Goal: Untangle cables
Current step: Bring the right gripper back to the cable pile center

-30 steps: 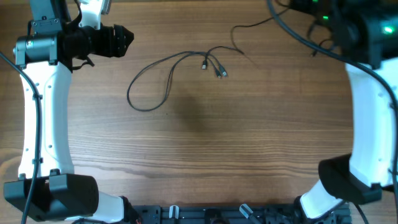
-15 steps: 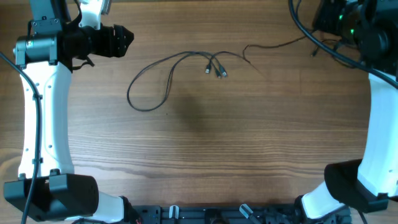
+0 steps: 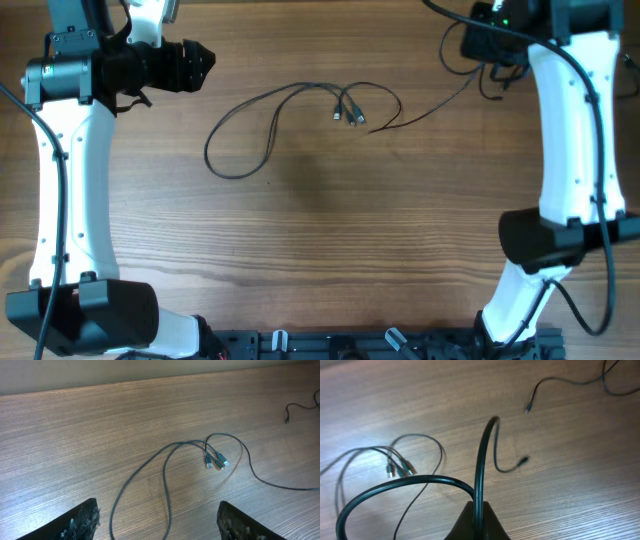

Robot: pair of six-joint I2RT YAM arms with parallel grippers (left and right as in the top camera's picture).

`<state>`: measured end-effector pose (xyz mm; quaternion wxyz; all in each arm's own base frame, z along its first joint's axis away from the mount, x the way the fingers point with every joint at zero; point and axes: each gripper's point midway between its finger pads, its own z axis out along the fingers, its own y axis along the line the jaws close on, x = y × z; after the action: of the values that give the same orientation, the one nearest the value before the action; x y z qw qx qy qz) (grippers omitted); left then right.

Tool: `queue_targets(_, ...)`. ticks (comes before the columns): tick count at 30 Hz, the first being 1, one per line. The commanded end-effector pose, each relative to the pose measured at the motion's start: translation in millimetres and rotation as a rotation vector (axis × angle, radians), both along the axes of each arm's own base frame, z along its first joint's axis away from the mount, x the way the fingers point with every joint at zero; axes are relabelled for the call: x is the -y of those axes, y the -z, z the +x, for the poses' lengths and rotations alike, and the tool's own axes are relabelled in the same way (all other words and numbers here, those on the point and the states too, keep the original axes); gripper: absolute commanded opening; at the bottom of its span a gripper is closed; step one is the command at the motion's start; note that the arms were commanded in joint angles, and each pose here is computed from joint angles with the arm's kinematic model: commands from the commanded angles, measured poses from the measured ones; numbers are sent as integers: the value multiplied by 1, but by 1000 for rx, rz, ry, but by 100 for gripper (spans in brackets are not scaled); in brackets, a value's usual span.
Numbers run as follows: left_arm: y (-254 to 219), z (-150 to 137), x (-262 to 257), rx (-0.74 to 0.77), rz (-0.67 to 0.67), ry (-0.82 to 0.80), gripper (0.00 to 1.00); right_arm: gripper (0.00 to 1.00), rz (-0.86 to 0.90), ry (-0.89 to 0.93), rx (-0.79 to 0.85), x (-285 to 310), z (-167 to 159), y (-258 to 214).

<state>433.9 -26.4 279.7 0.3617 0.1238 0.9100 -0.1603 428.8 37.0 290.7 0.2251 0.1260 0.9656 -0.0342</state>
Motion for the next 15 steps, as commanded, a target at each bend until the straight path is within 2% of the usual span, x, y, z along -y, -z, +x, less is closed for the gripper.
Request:
queue_targets(1,3,0,5,-10,-20,13,78,4,0,9,-80,-3,14,34)
queue_targets(7,3,0,5,-10,-20,13,78,5,0,5,-221,-8,24,92)
queue_targets(15,2,0,6,-21,-40,-3,78,5,26,18,-331,-21,34,151)
